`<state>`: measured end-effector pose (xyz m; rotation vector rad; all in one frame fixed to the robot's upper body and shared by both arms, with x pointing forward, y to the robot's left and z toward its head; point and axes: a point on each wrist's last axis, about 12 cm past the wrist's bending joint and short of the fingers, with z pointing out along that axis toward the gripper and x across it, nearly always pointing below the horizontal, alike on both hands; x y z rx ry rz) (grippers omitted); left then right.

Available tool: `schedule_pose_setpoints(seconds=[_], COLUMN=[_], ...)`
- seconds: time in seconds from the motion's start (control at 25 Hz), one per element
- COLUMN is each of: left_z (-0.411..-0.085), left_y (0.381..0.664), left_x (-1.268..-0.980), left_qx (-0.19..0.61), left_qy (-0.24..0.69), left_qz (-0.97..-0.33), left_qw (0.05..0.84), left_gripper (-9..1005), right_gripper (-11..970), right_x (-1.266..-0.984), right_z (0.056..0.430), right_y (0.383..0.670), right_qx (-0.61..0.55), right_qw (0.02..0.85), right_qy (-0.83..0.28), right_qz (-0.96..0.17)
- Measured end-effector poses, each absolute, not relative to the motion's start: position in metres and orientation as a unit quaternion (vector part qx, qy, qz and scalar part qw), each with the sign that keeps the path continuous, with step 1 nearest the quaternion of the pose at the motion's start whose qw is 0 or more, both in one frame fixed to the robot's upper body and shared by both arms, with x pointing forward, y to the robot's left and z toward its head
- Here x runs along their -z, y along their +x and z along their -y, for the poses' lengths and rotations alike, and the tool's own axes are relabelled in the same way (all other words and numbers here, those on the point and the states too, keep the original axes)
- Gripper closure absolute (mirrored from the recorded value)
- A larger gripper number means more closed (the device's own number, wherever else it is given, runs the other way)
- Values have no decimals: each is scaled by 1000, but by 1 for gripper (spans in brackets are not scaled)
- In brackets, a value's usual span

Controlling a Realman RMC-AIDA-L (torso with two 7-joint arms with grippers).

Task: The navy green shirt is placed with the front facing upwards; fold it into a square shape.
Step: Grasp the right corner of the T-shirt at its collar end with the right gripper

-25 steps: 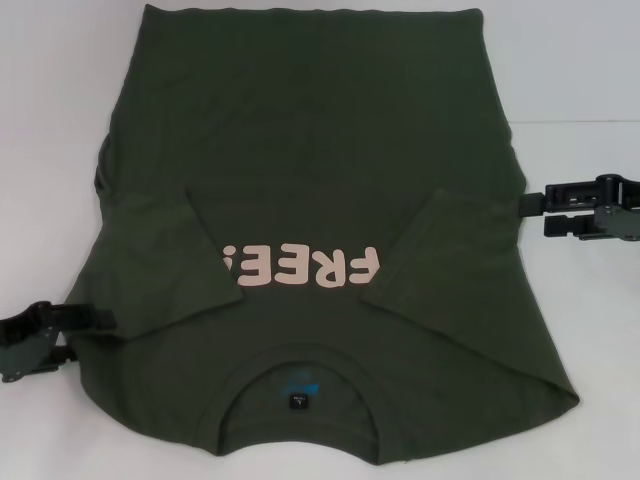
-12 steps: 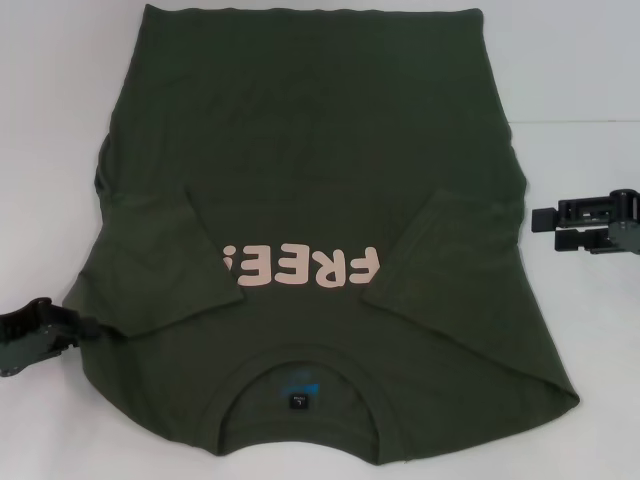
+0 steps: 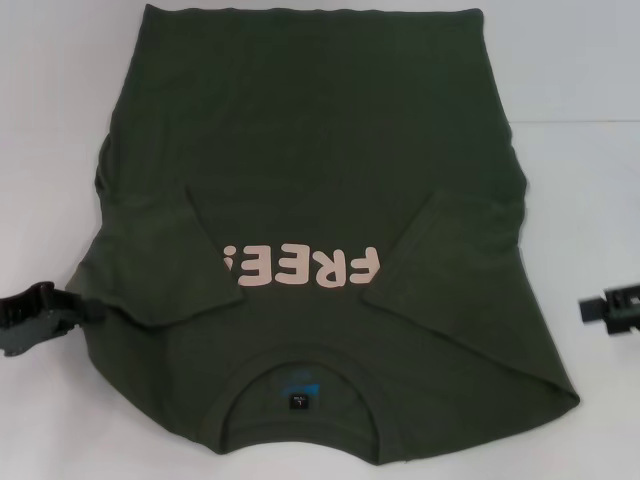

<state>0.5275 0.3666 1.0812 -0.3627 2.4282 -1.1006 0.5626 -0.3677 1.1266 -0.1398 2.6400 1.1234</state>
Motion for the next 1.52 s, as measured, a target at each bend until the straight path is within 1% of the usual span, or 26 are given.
schedule_pose_setpoints(seconds=[0.16, 0.36, 0.68, 1.52], left_z=[-365, -364, -365, -367], left_y=[532, 536, 538, 537], left_x=[-1084, -1086, -1086, -1084], left_qx=[400, 399, 394, 391], left_qy=[-125, -123, -128, -133], left_qz=[-878, -878, -878, -878], left_qw=[230, 234, 240, 241], left_gripper=[959, 959, 959, 960], right_gripper=[225, 225, 226, 228], right_x=[-1121, -1113, -1102, -1092], right_z=[374, 369, 349, 331], right_y=[556, 552, 554, 560], right_qx=[-366, -358, -353, -321], right_qw=[111, 99, 105, 89], right_qy=[-47, -60, -108, -142], right_qz=[-923, -927, -923, -932])
